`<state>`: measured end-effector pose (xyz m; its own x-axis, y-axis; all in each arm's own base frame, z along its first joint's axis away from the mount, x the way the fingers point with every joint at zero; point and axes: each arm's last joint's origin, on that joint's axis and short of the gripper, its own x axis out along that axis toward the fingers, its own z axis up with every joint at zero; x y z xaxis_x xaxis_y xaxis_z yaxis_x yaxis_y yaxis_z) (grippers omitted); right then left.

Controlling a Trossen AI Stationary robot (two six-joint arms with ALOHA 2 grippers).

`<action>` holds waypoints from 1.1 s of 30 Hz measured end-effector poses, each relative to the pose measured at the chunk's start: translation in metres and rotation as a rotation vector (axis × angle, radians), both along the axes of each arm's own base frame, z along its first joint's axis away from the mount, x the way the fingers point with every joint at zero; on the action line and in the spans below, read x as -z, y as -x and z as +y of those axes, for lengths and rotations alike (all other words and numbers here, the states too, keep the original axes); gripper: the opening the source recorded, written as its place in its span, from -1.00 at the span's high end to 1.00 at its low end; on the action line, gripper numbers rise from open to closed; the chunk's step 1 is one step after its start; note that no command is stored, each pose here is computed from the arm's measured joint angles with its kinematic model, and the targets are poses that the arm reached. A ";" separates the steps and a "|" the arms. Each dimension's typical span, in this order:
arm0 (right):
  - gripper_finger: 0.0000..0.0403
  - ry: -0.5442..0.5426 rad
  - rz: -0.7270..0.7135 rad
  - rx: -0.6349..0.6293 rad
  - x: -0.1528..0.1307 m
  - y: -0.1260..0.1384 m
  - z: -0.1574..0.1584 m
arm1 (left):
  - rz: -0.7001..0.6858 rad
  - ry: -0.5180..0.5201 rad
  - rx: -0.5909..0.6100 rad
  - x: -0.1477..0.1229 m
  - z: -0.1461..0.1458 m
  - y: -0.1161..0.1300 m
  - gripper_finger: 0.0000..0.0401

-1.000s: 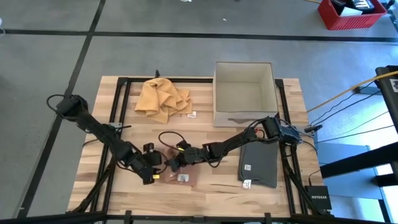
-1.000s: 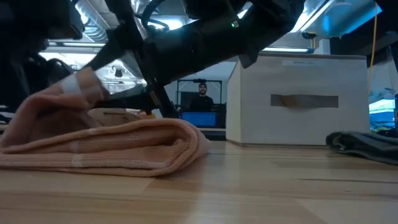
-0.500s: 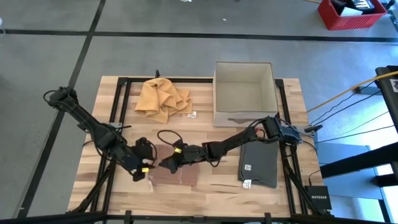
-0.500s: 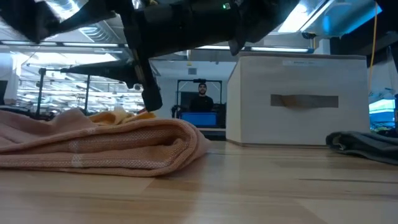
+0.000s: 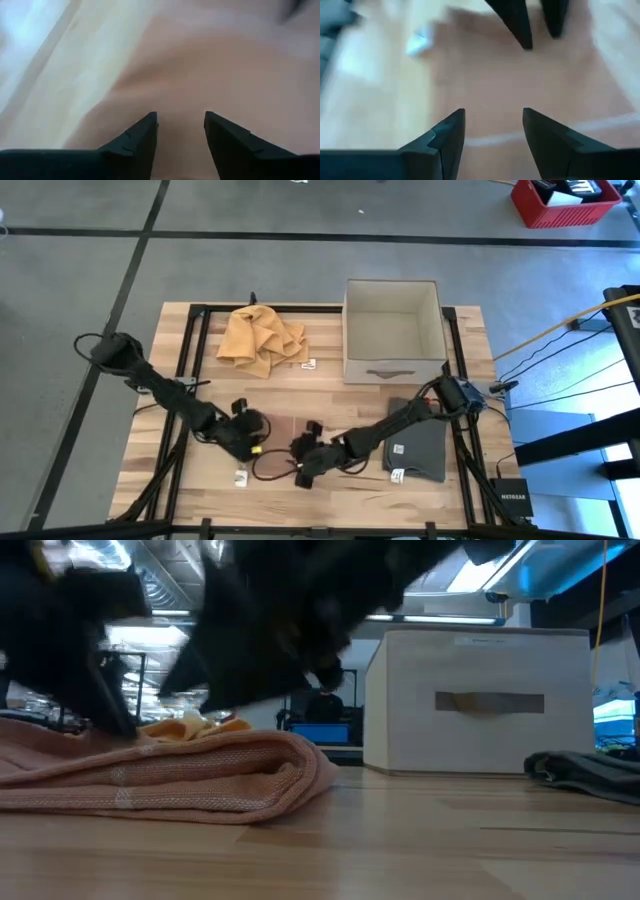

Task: Fold towel
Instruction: Fold the light orange towel

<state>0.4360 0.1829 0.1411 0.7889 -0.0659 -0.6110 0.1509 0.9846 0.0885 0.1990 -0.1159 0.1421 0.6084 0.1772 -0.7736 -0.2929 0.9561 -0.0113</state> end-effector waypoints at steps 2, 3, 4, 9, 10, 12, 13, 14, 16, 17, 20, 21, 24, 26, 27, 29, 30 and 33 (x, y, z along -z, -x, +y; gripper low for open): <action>0.00 0.017 0.060 -0.007 0.007 0.003 -0.002 | 0.080 0.015 -0.057 0.008 0.006 0.002 0.22; 0.00 0.020 0.100 -0.014 0.009 0.006 -0.002 | 0.119 0.032 -0.073 0.010 0.008 0.004 0.22; 0.00 0.021 0.136 -0.019 0.012 0.008 -0.002 | 0.152 0.050 -0.086 0.011 0.009 0.006 0.22; 0.00 0.070 0.272 -0.004 0.019 0.019 -0.006 | 0.199 0.098 -0.097 0.008 0.005 0.015 0.22; 0.00 0.073 0.280 -0.004 0.019 0.020 -0.006 | 0.206 0.105 -0.086 0.007 0.003 0.017 0.22; 0.00 0.079 0.282 -0.001 0.019 0.020 -0.006 | 0.217 0.123 -0.069 0.003 0.000 0.020 0.22; 0.00 0.081 0.281 0.001 0.019 0.020 -0.006 | 0.218 0.132 -0.067 0.001 -0.001 0.022 0.22; 0.00 0.079 0.276 0.001 0.018 0.020 -0.006 | 0.210 0.140 -0.064 -0.001 -0.002 0.022 0.22; 0.00 0.056 0.241 -0.006 0.014 0.018 -0.005 | 0.176 0.157 -0.051 -0.007 -0.005 0.022 0.22; 0.00 0.045 0.213 -0.010 0.010 0.014 -0.003 | 0.148 0.174 -0.039 -0.011 -0.007 0.019 0.22; 0.00 0.010 0.078 -0.021 -0.013 -0.001 0.001 | 0.059 0.209 0.022 -0.022 -0.014 0.012 0.22; 0.00 -0.002 0.018 -0.013 -0.021 -0.005 0.002 | 0.038 0.203 0.039 -0.024 -0.015 0.011 0.22; 0.00 -0.033 -0.122 0.020 -0.027 -0.016 0.002 | -0.007 0.095 0.033 -0.021 -0.012 0.010 0.22; 0.00 -0.030 -0.139 0.013 -0.015 -0.021 0.003 | -0.017 0.018 -0.009 -0.013 -0.006 0.012 0.22; 0.00 -0.023 -0.122 0.009 -0.008 -0.022 0.002 | -0.005 -0.007 -0.021 -0.008 -0.003 0.013 0.22; 0.00 -0.025 -0.070 -0.014 0.005 -0.022 0.001 | 0.021 -0.025 -0.033 -0.001 0.000 0.015 0.22; 0.00 -0.028 -0.033 -0.030 0.011 -0.021 0.001 | 0.031 -0.031 -0.035 0.002 0.001 0.016 0.22; 0.00 -0.036 0.049 -0.069 0.028 -0.018 0.003 | 0.046 -0.035 -0.048 0.007 0.005 0.018 0.22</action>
